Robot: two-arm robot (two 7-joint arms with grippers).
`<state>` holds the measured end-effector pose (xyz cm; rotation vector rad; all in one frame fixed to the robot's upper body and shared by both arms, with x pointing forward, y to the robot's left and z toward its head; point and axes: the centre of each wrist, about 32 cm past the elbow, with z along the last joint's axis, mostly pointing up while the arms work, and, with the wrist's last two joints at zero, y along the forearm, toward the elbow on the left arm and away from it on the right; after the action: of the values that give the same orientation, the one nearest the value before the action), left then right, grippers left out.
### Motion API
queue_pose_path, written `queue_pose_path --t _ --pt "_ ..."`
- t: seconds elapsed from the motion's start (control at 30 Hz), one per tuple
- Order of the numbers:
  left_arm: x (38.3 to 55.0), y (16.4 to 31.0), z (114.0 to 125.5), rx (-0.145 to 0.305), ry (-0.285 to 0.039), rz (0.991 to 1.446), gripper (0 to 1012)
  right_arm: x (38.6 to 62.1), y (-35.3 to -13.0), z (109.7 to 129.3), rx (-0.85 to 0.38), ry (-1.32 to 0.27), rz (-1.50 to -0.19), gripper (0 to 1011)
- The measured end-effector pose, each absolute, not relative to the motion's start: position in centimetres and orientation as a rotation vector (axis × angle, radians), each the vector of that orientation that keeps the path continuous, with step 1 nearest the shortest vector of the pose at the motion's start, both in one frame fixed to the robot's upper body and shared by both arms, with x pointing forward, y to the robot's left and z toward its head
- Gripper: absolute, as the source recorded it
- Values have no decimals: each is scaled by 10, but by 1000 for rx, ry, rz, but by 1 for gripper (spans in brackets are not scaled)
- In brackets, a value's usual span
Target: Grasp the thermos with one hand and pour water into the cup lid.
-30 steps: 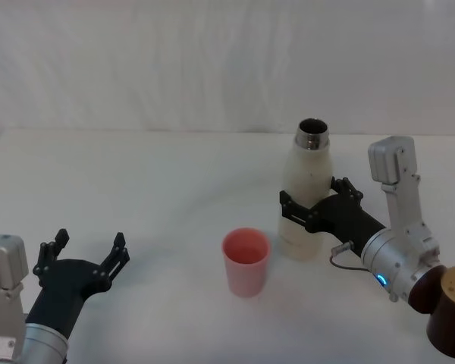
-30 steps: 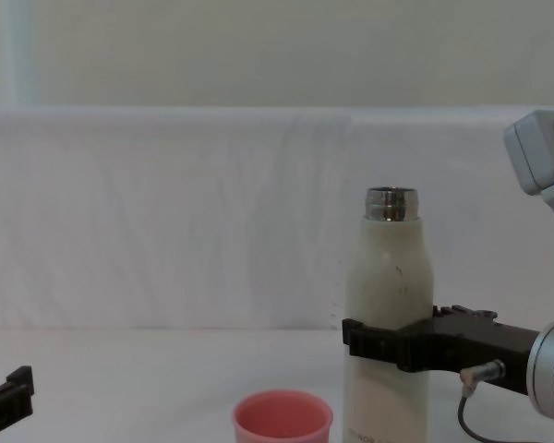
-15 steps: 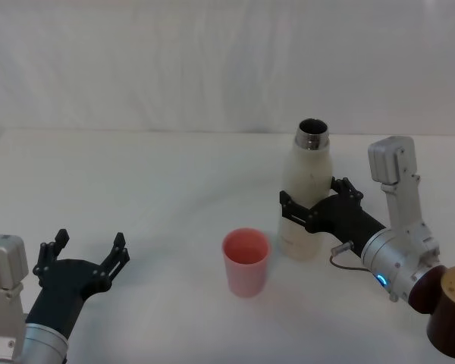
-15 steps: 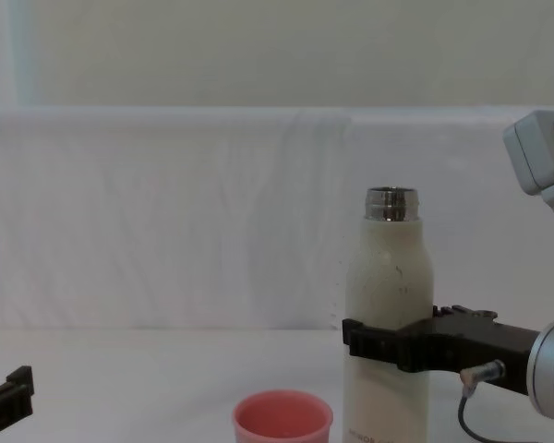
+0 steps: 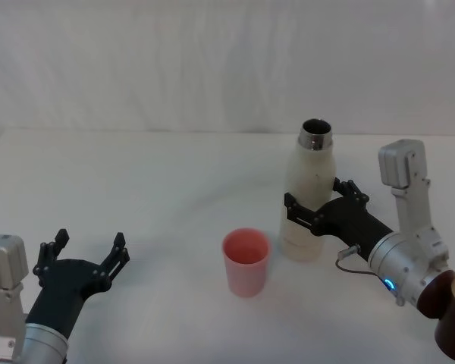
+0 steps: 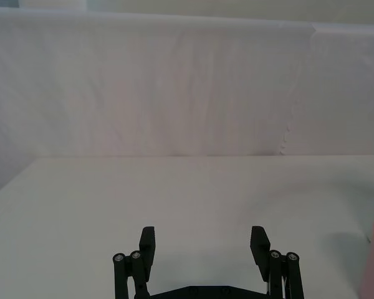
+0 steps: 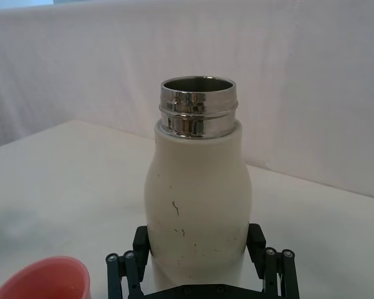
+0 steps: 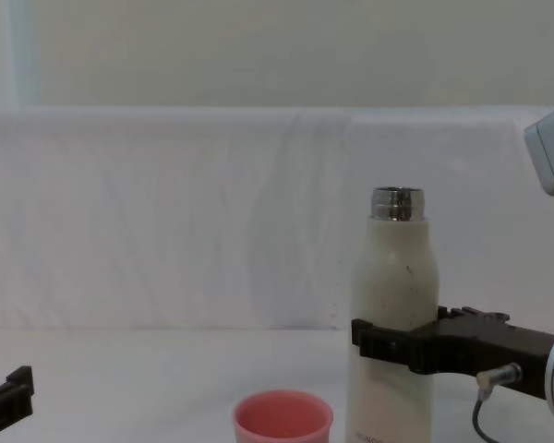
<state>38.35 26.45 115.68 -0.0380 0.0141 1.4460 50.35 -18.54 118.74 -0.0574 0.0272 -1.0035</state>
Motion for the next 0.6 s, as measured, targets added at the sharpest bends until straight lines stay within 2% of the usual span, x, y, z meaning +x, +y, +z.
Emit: queue_pose_path --t 0.6 --pt "384 265 1157 -38 14 1446 1001 500 -190 1187 -52 28 -990 1001"
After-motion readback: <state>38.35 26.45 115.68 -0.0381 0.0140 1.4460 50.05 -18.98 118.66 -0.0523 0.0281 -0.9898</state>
